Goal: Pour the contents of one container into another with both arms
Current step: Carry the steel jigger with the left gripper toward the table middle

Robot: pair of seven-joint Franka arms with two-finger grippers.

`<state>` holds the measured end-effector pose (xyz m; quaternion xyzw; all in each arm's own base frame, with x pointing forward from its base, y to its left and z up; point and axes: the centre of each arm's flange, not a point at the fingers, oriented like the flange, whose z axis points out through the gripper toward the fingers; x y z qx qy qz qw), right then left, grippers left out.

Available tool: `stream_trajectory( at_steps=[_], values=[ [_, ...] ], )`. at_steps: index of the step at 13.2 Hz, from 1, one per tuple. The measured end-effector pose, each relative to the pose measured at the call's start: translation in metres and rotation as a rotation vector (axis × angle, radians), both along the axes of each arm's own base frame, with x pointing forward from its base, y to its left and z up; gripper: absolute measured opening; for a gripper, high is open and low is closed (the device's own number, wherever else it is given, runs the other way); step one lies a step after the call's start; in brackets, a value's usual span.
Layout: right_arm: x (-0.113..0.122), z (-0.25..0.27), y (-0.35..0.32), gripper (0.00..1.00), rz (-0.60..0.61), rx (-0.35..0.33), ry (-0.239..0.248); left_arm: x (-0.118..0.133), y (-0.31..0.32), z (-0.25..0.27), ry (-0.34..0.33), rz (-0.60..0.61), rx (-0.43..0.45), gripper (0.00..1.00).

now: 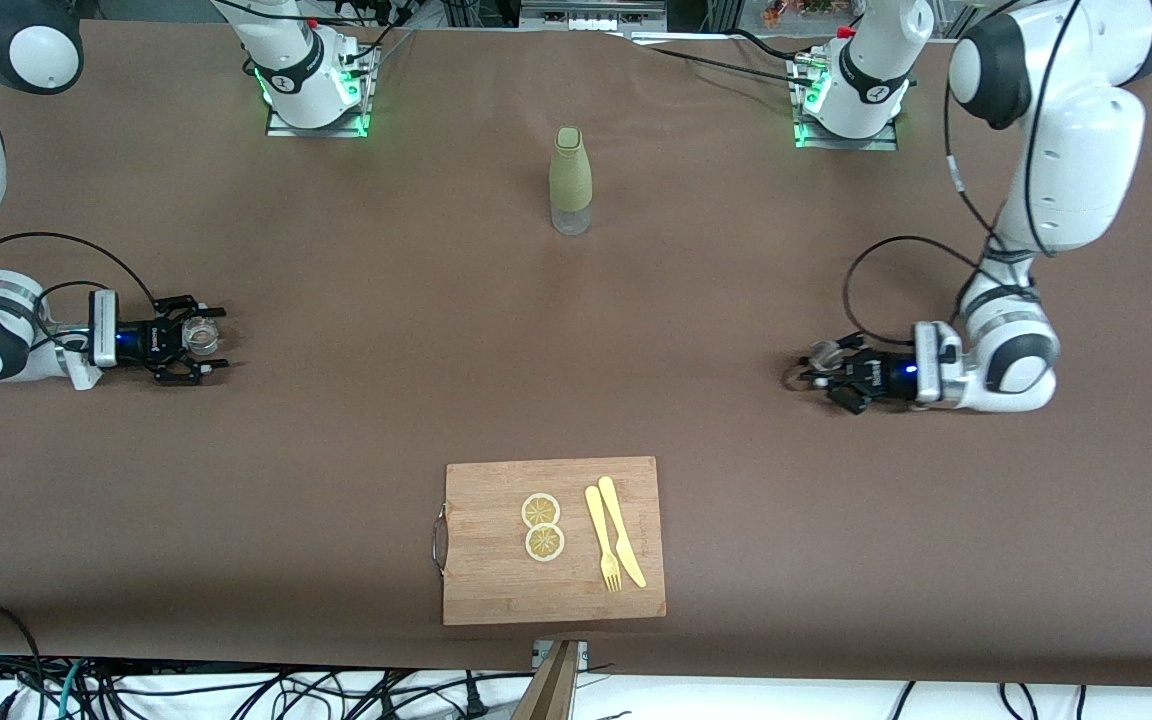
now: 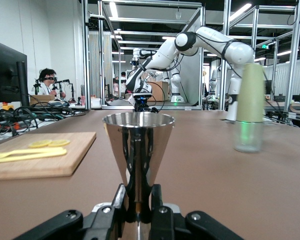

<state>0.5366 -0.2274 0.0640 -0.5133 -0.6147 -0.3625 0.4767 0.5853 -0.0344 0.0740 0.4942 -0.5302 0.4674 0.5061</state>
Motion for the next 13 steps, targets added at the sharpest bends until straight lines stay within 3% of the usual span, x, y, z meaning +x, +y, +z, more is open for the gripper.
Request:
stream_trajectory(
  at_steps=[3,5,8,13],
  values=[
    [-0.008,-0.003,-0.007,0.96,-0.005,0.026,-0.004,0.007,-0.116,0.000,0.071,-0.036,0.033,0.22],
    [-0.010,-0.005,-0.009,0.79,-0.006,0.035,-0.005,0.006,-0.181,0.006,0.114,-0.031,0.031,0.22],
    [-0.008,-0.003,-0.010,0.72,-0.002,0.041,-0.008,0.005,-0.244,0.018,0.128,-0.006,0.024,0.22],
    [-0.012,-0.006,-0.007,0.60,0.006,0.063,0.004,0.012,-0.306,0.041,0.090,0.012,0.061,0.22]
  ],
)
